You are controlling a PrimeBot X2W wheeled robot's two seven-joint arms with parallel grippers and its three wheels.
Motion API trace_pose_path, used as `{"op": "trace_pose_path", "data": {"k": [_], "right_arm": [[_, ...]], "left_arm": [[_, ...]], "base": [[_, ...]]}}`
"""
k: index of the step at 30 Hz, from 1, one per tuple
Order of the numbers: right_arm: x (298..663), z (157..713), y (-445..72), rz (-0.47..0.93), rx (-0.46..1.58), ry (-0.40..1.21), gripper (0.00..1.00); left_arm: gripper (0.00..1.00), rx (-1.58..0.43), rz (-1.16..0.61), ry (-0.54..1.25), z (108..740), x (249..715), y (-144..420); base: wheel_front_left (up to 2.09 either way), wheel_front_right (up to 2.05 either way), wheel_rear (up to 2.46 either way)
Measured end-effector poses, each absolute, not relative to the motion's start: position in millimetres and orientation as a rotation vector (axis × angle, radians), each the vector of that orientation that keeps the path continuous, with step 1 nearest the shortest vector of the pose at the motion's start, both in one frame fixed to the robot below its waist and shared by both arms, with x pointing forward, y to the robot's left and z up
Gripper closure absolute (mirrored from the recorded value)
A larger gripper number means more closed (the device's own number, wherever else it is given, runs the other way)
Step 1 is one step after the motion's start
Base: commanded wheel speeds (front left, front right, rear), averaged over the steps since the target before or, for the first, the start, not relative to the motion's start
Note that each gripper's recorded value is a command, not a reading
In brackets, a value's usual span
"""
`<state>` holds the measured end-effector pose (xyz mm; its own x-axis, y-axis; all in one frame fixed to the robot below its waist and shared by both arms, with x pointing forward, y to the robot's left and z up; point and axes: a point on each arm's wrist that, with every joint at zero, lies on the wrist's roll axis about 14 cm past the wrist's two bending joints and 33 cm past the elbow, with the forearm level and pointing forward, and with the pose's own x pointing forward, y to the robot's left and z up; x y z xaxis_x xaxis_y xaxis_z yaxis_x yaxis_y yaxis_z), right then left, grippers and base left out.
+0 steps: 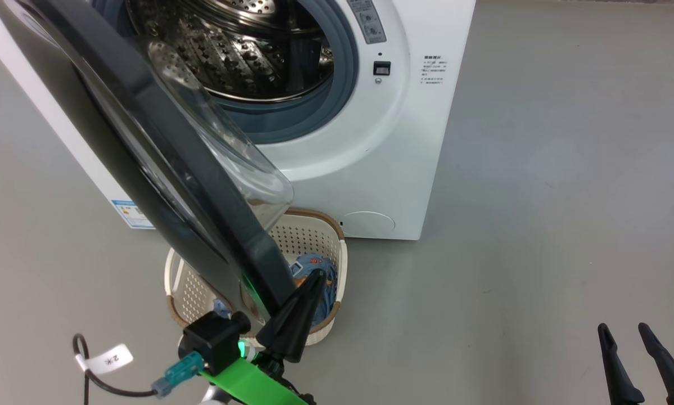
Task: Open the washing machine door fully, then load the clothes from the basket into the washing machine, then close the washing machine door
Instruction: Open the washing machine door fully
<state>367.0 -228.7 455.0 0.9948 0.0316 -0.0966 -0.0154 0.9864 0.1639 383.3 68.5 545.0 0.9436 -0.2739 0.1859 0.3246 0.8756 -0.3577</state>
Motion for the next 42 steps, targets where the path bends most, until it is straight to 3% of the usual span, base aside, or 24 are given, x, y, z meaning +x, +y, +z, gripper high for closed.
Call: {"op": "trace_pose_path", "data": {"k": [42], "right_arm": [[377.4, 462.1, -209.7, 0.084, 0.165, 0.080, 0.00]], "left_arm": [[1.00, -0.396, -0.014, -0.138, 532.6, 344.6, 143.9]], "base": [[0.00, 0.00, 0.00]]}}
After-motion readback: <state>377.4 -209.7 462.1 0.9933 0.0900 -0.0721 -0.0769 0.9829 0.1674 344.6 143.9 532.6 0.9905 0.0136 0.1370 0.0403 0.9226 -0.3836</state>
